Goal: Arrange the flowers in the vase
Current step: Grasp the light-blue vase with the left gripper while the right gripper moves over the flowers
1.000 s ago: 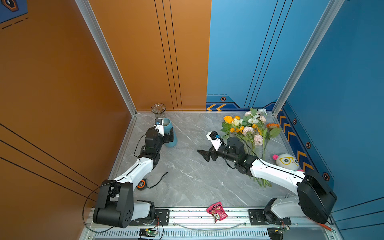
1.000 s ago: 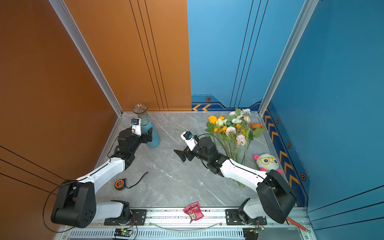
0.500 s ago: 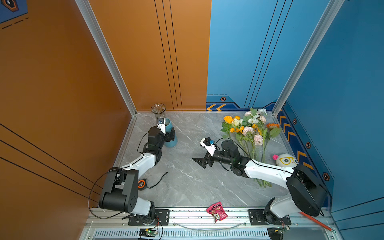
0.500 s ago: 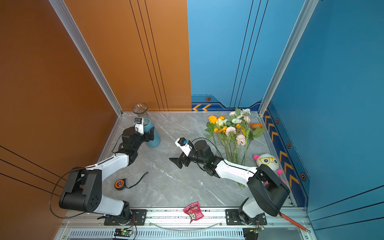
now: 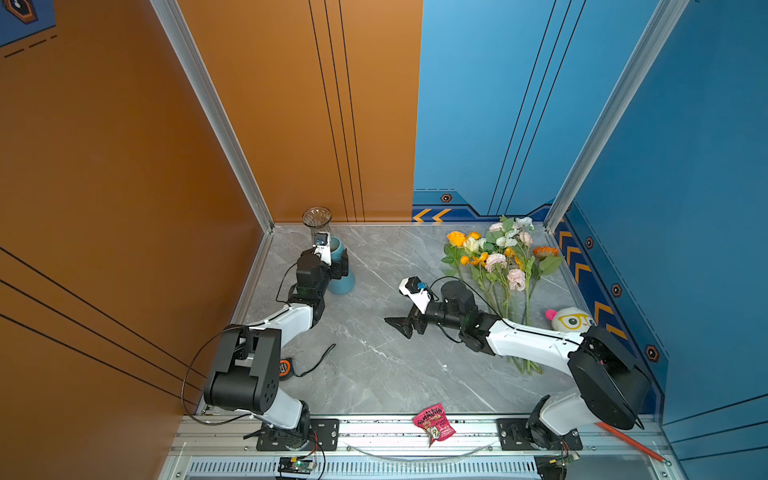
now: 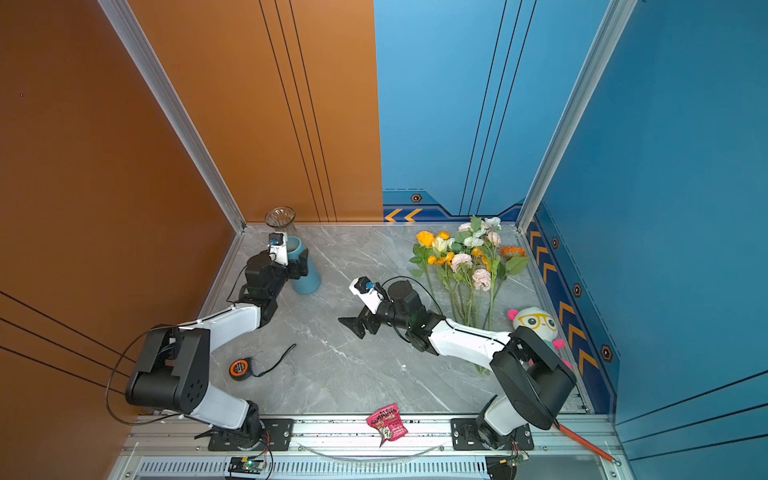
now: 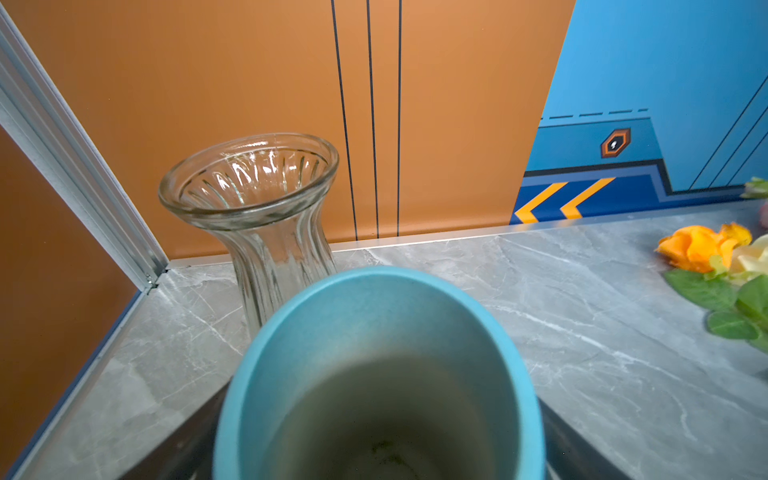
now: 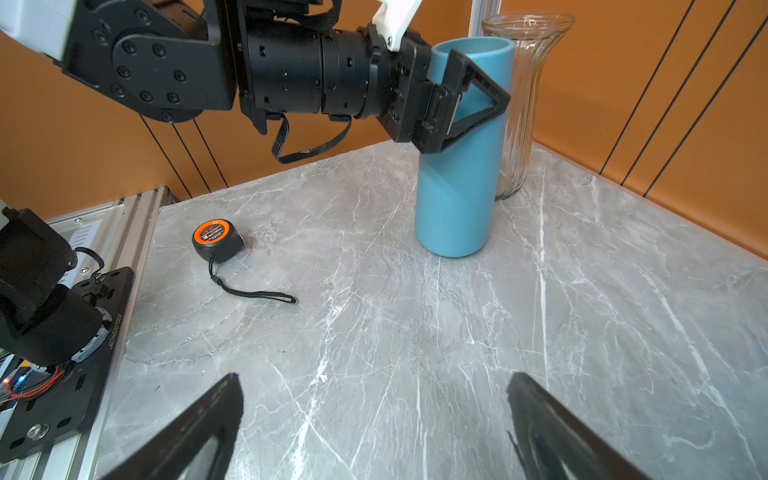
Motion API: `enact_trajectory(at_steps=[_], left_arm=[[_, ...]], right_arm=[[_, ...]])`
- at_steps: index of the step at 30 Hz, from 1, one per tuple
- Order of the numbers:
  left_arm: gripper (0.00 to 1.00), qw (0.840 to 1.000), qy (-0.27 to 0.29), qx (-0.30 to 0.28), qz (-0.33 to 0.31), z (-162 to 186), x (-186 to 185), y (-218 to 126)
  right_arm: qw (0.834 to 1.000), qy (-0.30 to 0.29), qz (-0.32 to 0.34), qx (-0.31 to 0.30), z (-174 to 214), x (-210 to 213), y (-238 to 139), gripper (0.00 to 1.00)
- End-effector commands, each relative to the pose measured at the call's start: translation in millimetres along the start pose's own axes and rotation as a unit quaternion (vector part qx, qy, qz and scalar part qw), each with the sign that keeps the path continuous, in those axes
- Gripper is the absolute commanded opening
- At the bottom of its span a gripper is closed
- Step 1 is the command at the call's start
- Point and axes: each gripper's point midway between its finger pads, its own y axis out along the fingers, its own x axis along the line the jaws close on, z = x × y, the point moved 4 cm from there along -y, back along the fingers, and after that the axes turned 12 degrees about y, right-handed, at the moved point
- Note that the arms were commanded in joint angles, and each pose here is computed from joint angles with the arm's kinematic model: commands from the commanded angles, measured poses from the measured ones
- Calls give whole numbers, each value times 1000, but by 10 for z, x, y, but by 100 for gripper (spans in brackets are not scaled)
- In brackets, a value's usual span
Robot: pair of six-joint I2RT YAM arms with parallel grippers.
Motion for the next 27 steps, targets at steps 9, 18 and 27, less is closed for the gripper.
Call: enact_trajectory(at_steps=[9,18,27], left_arm=[[45,997,-28,-46,53,-169,-88,-133],[28,991,-38,-108,67,-546,-119,-341],[23,975,-62,-172,128,-1075,-458,-557]], right_arm=[[1000,-8,-6,-10,-46,20,-64,100],[996,27,83,-25,-66,-234,-348,100],[957,107,269,-26,249,-513,-1208,100]])
